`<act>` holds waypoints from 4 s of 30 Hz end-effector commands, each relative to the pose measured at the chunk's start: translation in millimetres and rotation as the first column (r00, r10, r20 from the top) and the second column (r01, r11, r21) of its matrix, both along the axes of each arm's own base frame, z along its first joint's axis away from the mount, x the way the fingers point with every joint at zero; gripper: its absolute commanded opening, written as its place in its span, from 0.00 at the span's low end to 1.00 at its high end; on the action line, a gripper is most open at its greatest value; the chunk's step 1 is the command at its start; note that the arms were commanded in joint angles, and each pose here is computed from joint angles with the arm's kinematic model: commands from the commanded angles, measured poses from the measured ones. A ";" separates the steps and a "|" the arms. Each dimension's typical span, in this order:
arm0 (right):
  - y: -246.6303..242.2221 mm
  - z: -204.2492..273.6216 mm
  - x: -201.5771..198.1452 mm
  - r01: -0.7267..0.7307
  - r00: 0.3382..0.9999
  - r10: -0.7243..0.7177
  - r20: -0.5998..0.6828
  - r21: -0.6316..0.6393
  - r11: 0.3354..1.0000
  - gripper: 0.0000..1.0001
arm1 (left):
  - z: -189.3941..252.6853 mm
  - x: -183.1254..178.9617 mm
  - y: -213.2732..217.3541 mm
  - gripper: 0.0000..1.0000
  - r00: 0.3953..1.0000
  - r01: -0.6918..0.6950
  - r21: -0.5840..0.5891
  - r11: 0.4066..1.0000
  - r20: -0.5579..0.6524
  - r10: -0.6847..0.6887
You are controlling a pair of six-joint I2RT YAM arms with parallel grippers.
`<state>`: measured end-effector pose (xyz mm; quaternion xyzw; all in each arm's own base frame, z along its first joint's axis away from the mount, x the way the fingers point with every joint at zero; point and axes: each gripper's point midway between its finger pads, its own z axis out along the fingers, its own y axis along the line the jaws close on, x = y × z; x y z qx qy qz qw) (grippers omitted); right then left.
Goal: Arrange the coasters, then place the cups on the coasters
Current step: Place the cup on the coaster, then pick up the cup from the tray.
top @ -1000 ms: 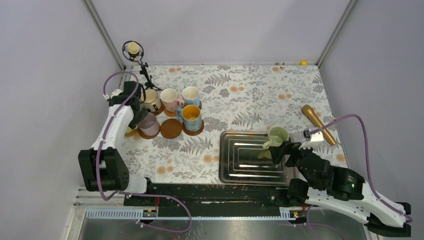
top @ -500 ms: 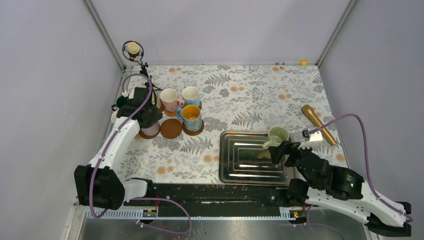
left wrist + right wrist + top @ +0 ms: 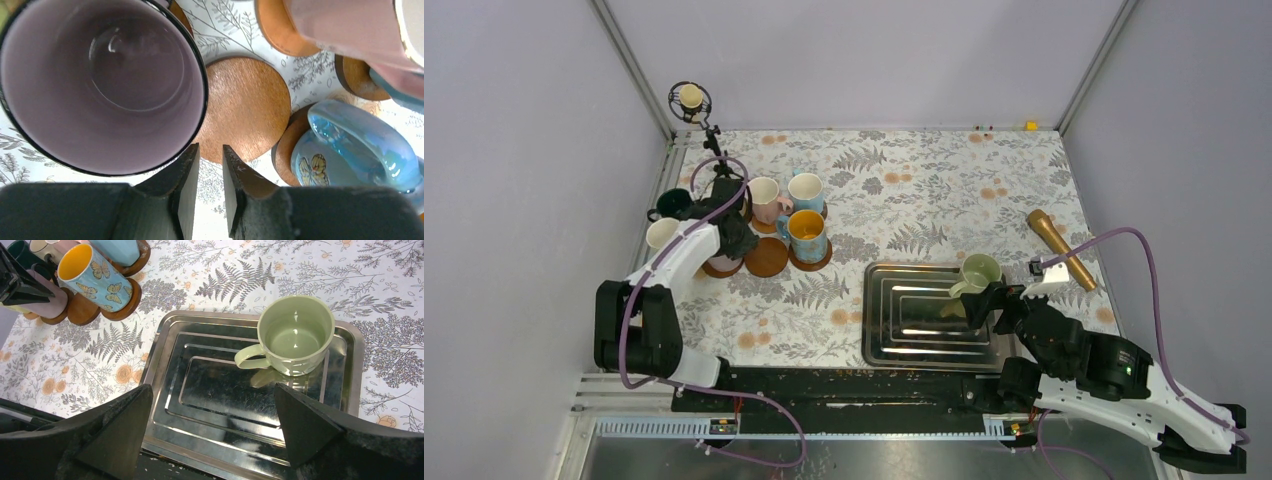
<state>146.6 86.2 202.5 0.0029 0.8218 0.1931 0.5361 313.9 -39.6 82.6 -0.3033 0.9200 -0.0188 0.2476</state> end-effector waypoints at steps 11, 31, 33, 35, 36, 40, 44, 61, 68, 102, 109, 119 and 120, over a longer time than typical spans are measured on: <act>-8.2 14.9 0.3 0.021 0.999 -0.022 0.026 0.031 0.999 1.00 | 22.8 26.2 36.0 0.25 0.992 -0.118 0.100 0.988 0.065 0.112; 6.5 8.1 15.2 0.013 0.999 -0.028 -0.040 -0.327 0.945 0.88 | 99.0 -0.7 -62.7 0.55 0.903 0.386 -0.078 0.919 0.237 -0.359; 12.1 9.1 16.2 -0.020 0.999 0.002 -0.048 -0.367 0.930 0.85 | 106.7 -8.5 -66.1 0.72 0.881 0.425 -0.078 0.902 0.265 -0.392; 15.6 10.2 18.1 -0.033 0.999 0.013 -0.051 -0.399 0.916 0.81 | 115.3 -15.2 -66.9 0.81 0.861 0.453 -0.069 0.889 0.295 -0.415; 18.0 11.0 19.7 -0.038 0.999 0.020 -0.049 -0.412 0.910 0.77 | 119.7 -18.6 -66.6 0.86 0.852 0.462 -0.061 0.885 0.307 -0.424; 29.5 4.6 24.0 -0.069 0.996 0.037 -0.080 -0.442 0.895 0.74 | 139.1 -30.3 -64.1 0.99 0.811 0.500 -0.018 0.866 0.360 -0.461; 34.7 -9.4 29.5 -0.104 0.984 0.021 -0.179 -0.468 0.878 0.72 | 152.0 -42.1 -64.8 0.99 0.763 0.551 0.017 0.834 0.394 -0.512; 26.4 -65.4 86.4 -0.095 0.893 -0.137 -0.429 -0.476 0.874 0.49 | 137.4 -51.4 -57.2 0.99 0.741 0.532 0.072 0.844 0.442 -0.505; 24.8 -92.0 94.1 -0.112 0.851 -0.153 -0.502 -0.459 0.881 0.47 | 137.0 -52.6 -54.5 0.99 0.744 0.522 0.081 0.849 0.444 -0.500; 1.3 -101.5 110.6 -0.088 0.798 -0.184 -0.574 -0.414 0.906 0.45 | 136.9 -53.1 -50.2 0.99 0.752 0.506 0.094 0.857 0.438 -0.492; 0.9 -105.4 111.0 -0.073 0.793 -0.198 -0.576 -0.413 0.908 0.40 | 137.1 -53.5 -47.5 0.99 0.756 0.495 0.102 0.863 0.438 -0.486; 4.8 -123.6 107.1 -0.073 0.763 -0.193 -0.617 -0.378 0.923 0.38 | 138.9 -54.7 -46.3 0.99 0.756 0.489 0.106 0.866 0.444 -0.481; 5.0 -122.4 108.3 -0.068 0.768 -0.192 -0.611 -0.376 0.924 0.38 | 138.9 -54.4 -45.4 0.99 0.758 0.485 0.108 0.868 0.444 -0.479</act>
